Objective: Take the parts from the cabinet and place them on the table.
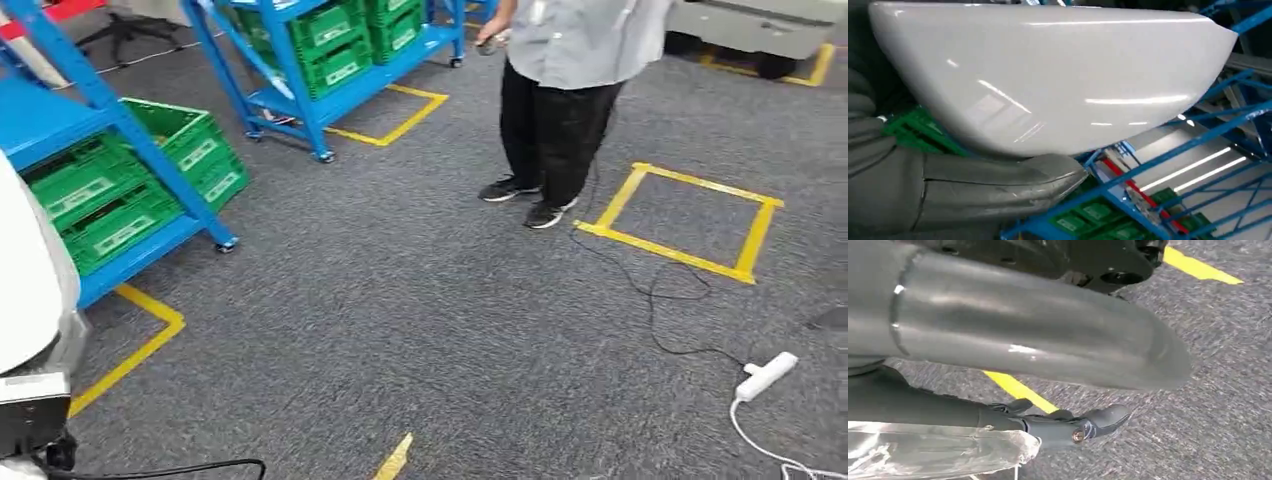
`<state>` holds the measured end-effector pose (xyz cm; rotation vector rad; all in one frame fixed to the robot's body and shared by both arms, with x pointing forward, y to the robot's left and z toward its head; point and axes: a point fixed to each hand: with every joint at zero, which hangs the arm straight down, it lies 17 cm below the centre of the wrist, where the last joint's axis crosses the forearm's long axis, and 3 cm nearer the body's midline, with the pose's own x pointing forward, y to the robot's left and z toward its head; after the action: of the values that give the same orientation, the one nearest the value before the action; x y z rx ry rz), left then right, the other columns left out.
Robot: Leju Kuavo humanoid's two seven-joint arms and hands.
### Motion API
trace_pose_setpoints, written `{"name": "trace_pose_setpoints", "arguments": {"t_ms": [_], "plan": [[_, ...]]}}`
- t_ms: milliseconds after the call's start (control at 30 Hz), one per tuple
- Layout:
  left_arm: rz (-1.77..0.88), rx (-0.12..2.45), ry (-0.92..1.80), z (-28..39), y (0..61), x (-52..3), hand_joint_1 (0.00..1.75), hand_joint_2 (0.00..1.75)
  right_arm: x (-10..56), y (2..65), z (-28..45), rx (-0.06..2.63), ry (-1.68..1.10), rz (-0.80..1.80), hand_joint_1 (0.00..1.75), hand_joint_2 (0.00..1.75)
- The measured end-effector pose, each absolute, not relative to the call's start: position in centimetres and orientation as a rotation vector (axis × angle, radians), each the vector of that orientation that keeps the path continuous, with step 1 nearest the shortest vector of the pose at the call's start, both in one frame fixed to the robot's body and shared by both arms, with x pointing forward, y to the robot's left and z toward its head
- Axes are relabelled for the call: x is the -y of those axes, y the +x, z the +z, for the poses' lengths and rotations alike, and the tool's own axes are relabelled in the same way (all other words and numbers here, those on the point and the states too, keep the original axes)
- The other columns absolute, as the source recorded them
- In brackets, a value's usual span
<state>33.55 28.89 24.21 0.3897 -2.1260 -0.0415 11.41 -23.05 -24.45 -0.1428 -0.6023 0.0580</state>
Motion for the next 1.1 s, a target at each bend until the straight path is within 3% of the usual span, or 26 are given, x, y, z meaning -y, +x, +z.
{"name": "trace_pose_setpoints", "arguments": {"t_ms": [1100], "plan": [[-0.037, 2.12, 0.406, 24.1, 33.05, -29.39, 1.75, 1.75, 22.96, 11.21, -24.24, 0.596, -0.136, 0.065, 0.0, 0.0]]}}
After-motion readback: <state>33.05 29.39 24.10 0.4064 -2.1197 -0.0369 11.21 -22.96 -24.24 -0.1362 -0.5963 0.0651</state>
